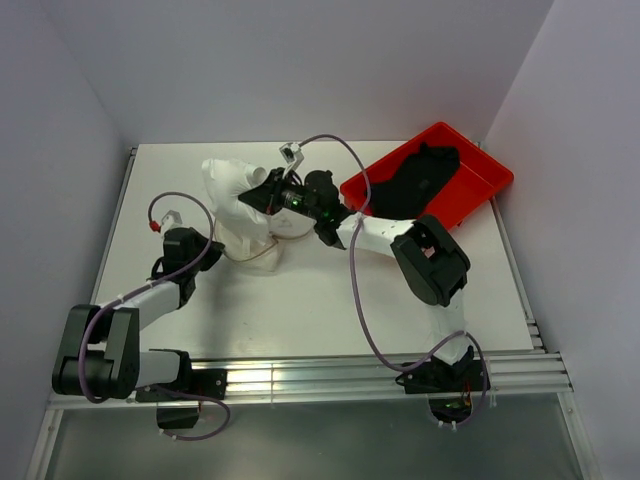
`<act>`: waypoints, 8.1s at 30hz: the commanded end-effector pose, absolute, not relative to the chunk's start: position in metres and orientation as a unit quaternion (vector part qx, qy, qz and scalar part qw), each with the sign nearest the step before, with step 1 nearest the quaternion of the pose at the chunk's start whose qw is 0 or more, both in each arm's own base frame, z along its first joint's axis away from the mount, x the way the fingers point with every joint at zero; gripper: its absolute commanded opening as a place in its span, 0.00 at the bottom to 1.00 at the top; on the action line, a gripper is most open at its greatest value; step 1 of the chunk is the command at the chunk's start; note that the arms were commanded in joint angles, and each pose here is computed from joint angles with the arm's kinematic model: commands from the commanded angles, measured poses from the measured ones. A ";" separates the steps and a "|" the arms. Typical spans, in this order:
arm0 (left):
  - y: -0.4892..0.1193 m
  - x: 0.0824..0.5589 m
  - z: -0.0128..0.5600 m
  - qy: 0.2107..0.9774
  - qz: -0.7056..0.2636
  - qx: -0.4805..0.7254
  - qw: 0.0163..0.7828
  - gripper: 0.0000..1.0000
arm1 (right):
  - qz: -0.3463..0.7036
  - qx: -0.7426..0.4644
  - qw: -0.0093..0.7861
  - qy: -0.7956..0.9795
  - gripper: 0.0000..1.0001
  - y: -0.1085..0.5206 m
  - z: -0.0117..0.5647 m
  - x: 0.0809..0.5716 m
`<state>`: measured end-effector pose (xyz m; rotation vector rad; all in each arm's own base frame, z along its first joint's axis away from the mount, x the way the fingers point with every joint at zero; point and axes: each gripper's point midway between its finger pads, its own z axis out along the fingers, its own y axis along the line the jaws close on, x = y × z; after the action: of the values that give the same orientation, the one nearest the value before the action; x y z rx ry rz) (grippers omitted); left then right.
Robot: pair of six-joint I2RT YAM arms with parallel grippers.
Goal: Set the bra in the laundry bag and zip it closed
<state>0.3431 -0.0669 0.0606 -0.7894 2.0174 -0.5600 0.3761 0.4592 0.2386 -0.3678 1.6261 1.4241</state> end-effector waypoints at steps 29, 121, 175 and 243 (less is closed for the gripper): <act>-0.155 0.334 0.187 0.750 -0.396 -0.155 0.507 0.00 | 0.413 -0.205 0.328 0.824 0.00 0.417 0.134 0.308; -0.171 0.295 0.196 0.748 -0.475 -0.138 0.442 0.00 | 0.140 0.075 0.535 0.830 0.00 0.212 0.200 0.356; -0.081 0.275 0.279 0.734 -0.297 -0.162 0.589 0.88 | -0.008 0.135 0.464 0.876 0.53 0.099 0.159 0.453; -0.106 0.261 0.283 0.759 -0.279 -0.047 0.587 0.80 | 0.178 0.409 0.353 0.822 0.07 -0.025 0.048 0.521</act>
<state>0.2611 -0.1064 0.2721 -0.1467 1.8074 -0.6620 0.5118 -0.0288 0.0335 1.0373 2.2206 0.3639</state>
